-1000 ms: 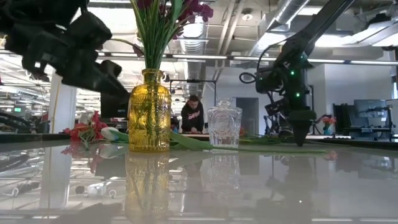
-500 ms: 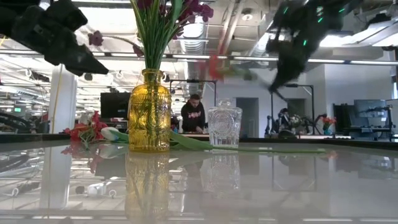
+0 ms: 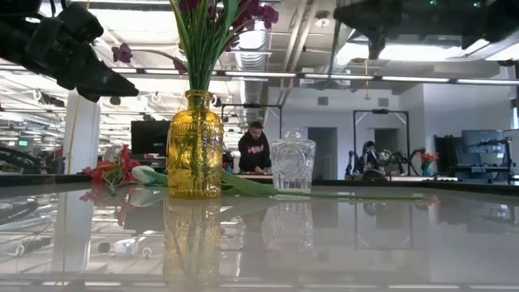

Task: Sort flowers into vase by color
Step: Put the right red flowers into the transparent vase

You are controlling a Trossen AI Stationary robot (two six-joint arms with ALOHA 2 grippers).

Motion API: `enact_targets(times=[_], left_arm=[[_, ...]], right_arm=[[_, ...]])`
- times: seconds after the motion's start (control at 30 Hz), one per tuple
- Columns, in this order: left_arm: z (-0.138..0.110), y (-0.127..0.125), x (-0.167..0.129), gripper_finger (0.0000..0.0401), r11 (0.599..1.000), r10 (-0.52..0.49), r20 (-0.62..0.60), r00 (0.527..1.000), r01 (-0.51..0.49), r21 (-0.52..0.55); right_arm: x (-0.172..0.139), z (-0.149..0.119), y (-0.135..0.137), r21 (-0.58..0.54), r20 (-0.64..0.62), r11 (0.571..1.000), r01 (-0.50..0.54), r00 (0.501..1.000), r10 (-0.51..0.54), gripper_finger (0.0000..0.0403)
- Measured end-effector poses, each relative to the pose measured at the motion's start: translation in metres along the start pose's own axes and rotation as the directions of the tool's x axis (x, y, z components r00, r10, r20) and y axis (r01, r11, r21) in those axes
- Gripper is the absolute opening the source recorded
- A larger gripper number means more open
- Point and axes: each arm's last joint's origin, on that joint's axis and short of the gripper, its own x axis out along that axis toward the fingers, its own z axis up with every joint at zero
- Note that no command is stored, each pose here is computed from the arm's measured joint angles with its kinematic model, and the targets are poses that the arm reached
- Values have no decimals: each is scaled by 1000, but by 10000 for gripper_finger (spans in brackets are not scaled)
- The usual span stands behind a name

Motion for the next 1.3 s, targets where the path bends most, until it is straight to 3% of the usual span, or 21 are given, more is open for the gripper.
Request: enact_targets(times=[0.23,0.5,0.67,0.97,1.3], left_arm=[[3,0,0,114,1000,3,32,999,-3,0],[5,-1,0,114,1000,-1,46,999,0,3],[5,-1,1,114,1000,-1,43,999,0,12],[5,-1,1,114,1000,-1,43,999,0,27],[5,-1,1,114,1000,-1,43,999,0,27]], right_arm=[[18,-29,23,-74,29,995,73,997,-71,21],[41,-56,28,-62,91,996,58,995,-52,21],[48,-71,25,-62,43,995,72,997,-70,21],[51,-81,24,-65,21,995,78,997,-77,21],[48,-71,21,-86,59,992,89,995,-84,21]])
